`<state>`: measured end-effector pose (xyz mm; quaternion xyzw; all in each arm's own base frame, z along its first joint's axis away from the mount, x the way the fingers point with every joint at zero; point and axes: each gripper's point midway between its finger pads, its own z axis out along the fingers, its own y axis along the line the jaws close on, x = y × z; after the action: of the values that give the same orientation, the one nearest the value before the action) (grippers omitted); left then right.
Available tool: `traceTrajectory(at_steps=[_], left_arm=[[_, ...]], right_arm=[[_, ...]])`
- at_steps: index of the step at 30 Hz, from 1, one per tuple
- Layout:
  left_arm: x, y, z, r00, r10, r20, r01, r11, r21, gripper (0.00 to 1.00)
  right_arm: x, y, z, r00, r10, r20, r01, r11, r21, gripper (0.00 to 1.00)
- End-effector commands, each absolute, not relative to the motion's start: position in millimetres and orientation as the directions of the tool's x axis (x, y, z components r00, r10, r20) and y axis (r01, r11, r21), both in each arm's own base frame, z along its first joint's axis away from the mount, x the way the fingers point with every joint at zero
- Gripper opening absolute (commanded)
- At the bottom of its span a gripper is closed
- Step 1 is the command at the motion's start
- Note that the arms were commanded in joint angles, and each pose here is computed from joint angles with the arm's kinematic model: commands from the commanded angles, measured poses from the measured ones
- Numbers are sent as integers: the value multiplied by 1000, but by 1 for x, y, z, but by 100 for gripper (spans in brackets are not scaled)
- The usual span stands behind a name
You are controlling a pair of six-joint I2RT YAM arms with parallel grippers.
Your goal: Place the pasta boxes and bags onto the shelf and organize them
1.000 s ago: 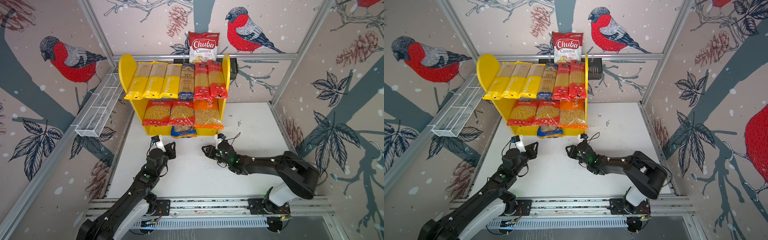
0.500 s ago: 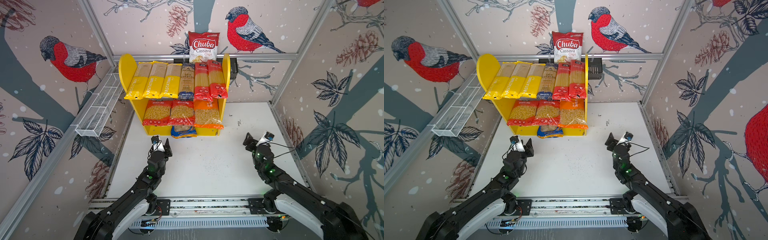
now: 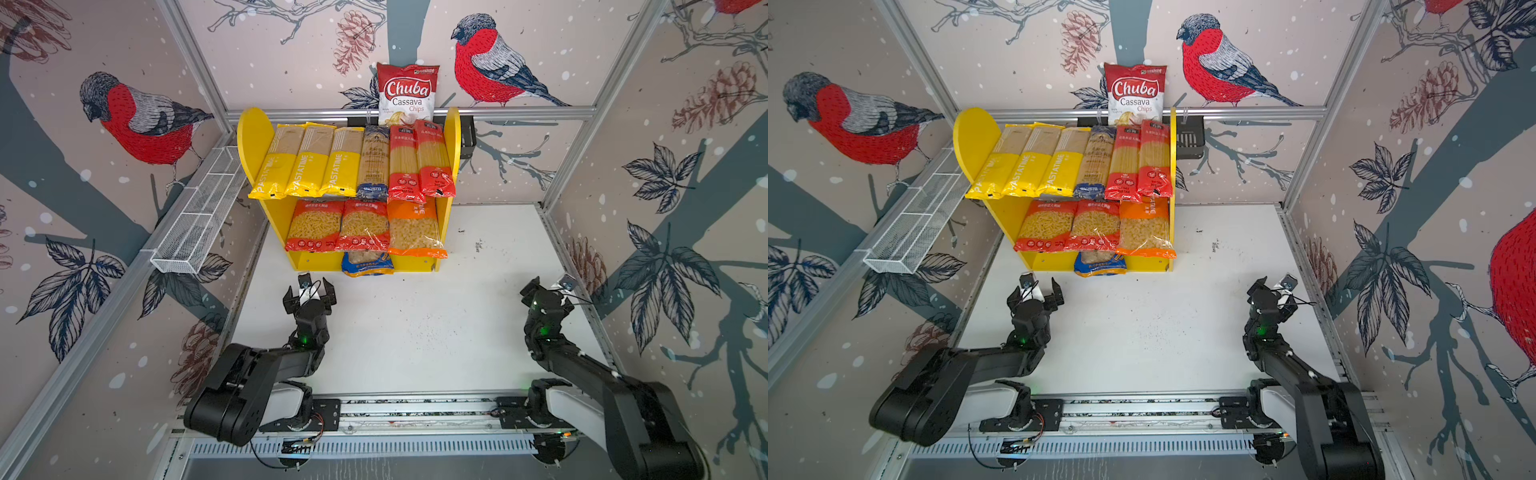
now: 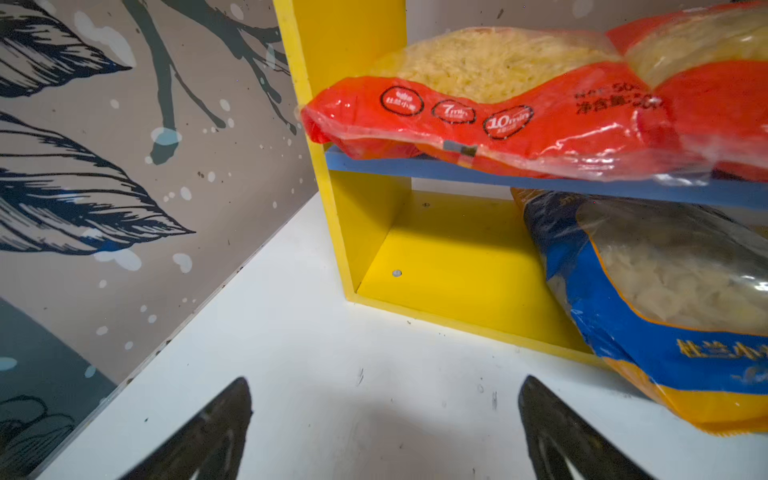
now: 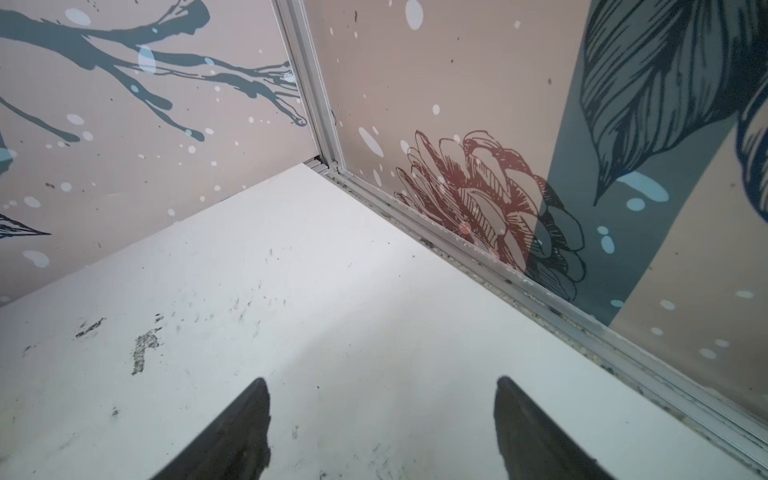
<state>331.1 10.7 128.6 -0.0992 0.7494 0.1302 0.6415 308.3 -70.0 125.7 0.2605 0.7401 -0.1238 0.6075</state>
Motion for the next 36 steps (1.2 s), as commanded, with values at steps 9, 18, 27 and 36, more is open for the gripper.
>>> traceTrajectory(at_steps=[9, 18, 27, 36], left_arm=[[336, 16, 156, 47, 62, -997, -276, 960, 46, 99], [348, 27, 143, -7, 38, -999, -330, 943, 39, 99], [363, 32, 135, -61, 8, -998, -334, 942, 28, 99], [366, 38, 133, -69, -25, -997, -326, 946, -1, 99]], right_arm=[[333, -73, 150, 3, 198, -980, 467, 866, 177, 87], [327, -83, 146, 55, 233, -971, 462, 856, 232, 100], [334, -68, 145, 23, 203, -979, 381, 903, 196, 99], [351, -50, 138, -2, 124, -992, 328, 937, 117, 99]])
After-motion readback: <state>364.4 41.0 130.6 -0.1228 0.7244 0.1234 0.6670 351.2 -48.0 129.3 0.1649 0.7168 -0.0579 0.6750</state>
